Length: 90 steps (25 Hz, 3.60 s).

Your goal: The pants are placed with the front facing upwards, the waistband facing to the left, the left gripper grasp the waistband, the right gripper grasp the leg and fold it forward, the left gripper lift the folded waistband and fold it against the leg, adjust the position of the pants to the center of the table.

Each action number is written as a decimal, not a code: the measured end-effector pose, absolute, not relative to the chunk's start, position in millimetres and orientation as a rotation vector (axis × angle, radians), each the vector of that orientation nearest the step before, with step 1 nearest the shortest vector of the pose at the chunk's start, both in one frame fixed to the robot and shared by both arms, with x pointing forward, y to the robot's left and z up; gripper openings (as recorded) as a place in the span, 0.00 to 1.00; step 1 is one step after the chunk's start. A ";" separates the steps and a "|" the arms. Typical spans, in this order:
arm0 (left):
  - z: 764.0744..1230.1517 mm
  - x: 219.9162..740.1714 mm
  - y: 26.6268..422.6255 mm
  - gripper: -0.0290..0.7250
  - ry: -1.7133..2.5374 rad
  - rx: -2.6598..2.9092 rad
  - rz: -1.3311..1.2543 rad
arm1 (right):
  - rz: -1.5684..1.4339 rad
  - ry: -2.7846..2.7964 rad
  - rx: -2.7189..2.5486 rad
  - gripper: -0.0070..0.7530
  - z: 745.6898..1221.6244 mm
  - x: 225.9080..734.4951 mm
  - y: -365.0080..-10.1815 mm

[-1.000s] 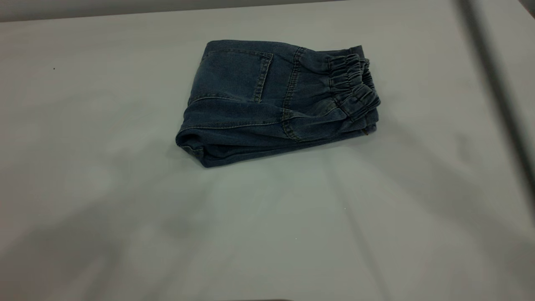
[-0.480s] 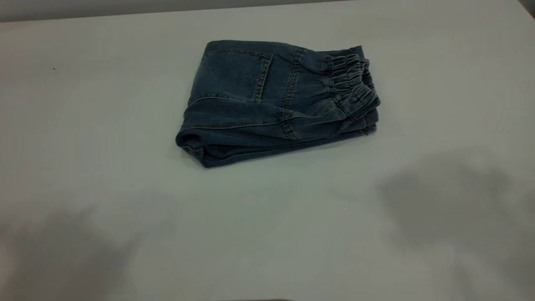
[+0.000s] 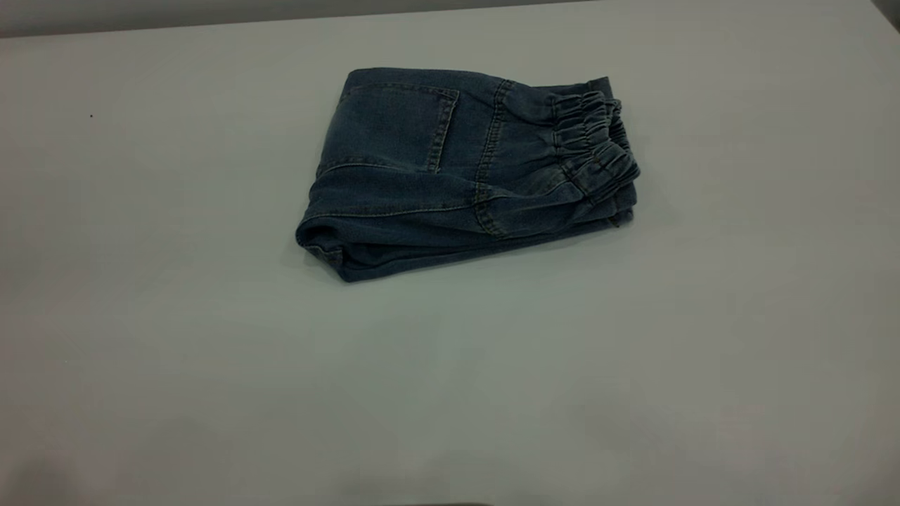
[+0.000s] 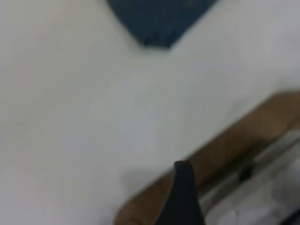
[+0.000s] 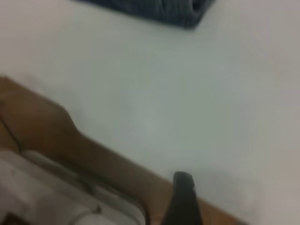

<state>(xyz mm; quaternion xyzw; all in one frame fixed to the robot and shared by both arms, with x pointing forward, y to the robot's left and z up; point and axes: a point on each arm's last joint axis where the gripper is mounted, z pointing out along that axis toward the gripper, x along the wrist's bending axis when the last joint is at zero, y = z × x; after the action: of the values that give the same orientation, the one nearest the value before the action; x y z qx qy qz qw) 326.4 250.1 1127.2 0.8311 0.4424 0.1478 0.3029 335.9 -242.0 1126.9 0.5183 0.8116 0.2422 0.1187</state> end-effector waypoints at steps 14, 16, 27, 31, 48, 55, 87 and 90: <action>1048.0 267.1 275.4 0.77 1.238 2.130 0.377 | 0.853 2.274 1.470 0.65 1034.8 273.8 -277.6; 1047.5 262.4 277.5 0.77 1.230 2.100 0.395 | 0.879 2.257 1.458 0.65 1034.6 270.6 -279.5; 1042.8 260.0 280.6 0.77 1.210 2.053 0.456 | 0.916 2.233 1.443 0.65 1034.8 266.1 -282.0; 1042.5 261.7 284.2 0.77 1.160 2.111 0.539 | 0.916 2.233 1.443 0.65 1034.8 266.1 -282.0; 1042.8 260.4 281.3 0.71 1.130 2.112 0.506 | 0.915 2.234 1.443 0.65 1034.4 266.1 -282.0; 1042.8 260.3 281.1 0.71 1.130 2.111 0.504 | 0.915 2.234 1.443 0.65 1034.4 266.1 -282.0; 1044.0 229.2 290.2 0.71 1.462 1.703 0.899 | 0.986 1.641 1.638 0.65 1037.7 232.6 -298.2; 1044.0 229.2 290.2 0.71 1.462 1.703 0.899 | 0.986 1.641 1.638 0.65 1037.7 232.6 -298.2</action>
<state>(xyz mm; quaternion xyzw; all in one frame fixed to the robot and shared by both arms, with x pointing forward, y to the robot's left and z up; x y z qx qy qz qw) 229.2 290.2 1044.0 0.6588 0.5655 0.3479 0.3538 232.6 -298.2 1037.7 0.6188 0.6202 0.3726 0.3060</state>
